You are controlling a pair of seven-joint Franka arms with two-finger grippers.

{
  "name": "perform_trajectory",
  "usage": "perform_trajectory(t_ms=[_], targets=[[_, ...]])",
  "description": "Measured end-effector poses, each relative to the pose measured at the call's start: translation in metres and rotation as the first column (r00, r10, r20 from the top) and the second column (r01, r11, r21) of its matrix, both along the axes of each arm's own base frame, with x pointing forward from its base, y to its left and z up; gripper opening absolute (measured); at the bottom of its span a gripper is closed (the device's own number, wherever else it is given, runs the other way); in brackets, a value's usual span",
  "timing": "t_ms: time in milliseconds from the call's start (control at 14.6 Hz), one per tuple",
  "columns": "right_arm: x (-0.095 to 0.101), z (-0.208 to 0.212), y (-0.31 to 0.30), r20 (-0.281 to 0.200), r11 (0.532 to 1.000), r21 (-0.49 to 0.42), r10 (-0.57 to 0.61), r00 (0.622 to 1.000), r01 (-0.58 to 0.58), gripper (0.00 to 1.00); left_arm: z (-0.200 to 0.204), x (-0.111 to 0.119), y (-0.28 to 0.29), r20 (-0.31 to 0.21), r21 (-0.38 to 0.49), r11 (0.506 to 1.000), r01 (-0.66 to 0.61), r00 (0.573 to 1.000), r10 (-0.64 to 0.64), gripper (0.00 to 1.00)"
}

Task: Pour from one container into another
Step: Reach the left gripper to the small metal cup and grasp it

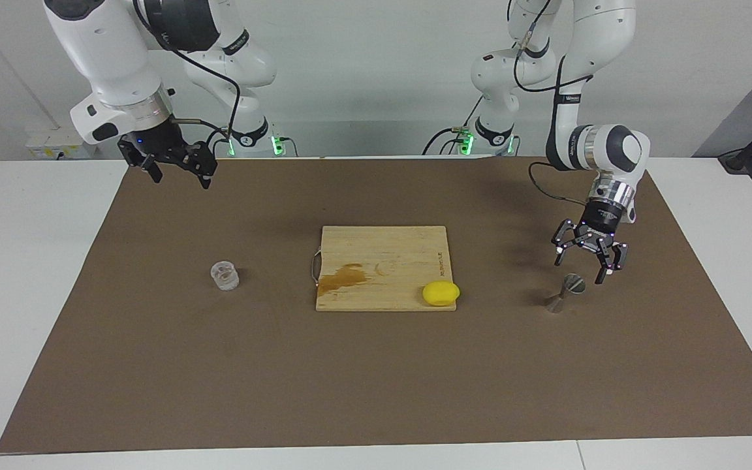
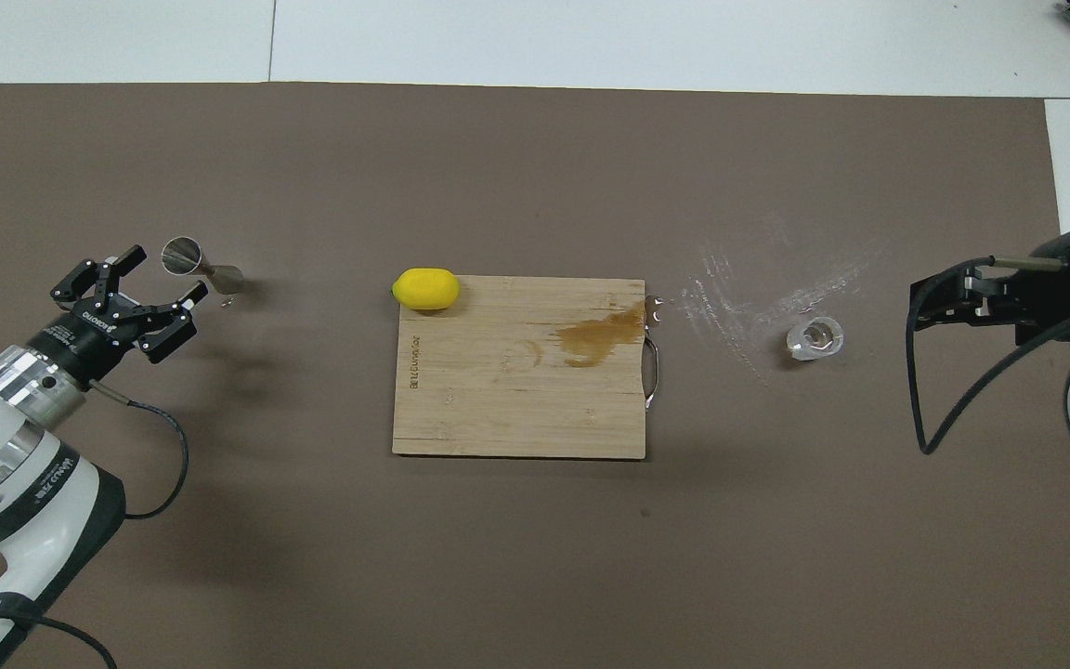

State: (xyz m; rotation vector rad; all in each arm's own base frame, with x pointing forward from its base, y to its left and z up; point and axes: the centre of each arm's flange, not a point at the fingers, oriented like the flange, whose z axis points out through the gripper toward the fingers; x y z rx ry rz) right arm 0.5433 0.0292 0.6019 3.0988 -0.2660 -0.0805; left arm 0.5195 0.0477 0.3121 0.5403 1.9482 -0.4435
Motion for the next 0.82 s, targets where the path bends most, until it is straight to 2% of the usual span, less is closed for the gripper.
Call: perform_trajectory(t_ms=[411,479,685,822], targets=[[0.0,0.0,-0.001,0.002,1.0,0.0,-0.002,1.0,0.002,1.0,-0.004,0.001,-0.006,0.0,0.013,1.0,0.014,1.0,-0.014,0.97],[0.002,0.001,-0.001,0.014,1.0,0.001,-0.003,1.0,0.003,1.0,-0.005,0.002,-0.005,-0.001,0.013,1.0,0.011,1.0,-0.011,0.95],[0.012,0.006,-0.001,0.095,1.0,0.006,-0.001,0.995,0.001,1.0,-0.006,0.005,-0.003,0.001,-0.001,1.0,-0.008,1.0,0.008,0.91],[0.014,0.004,0.0,0.101,1.0,0.006,-0.002,0.995,0.001,1.0,-0.007,0.007,-0.003,0.005,-0.008,1.0,-0.018,1.0,0.018,0.86]])
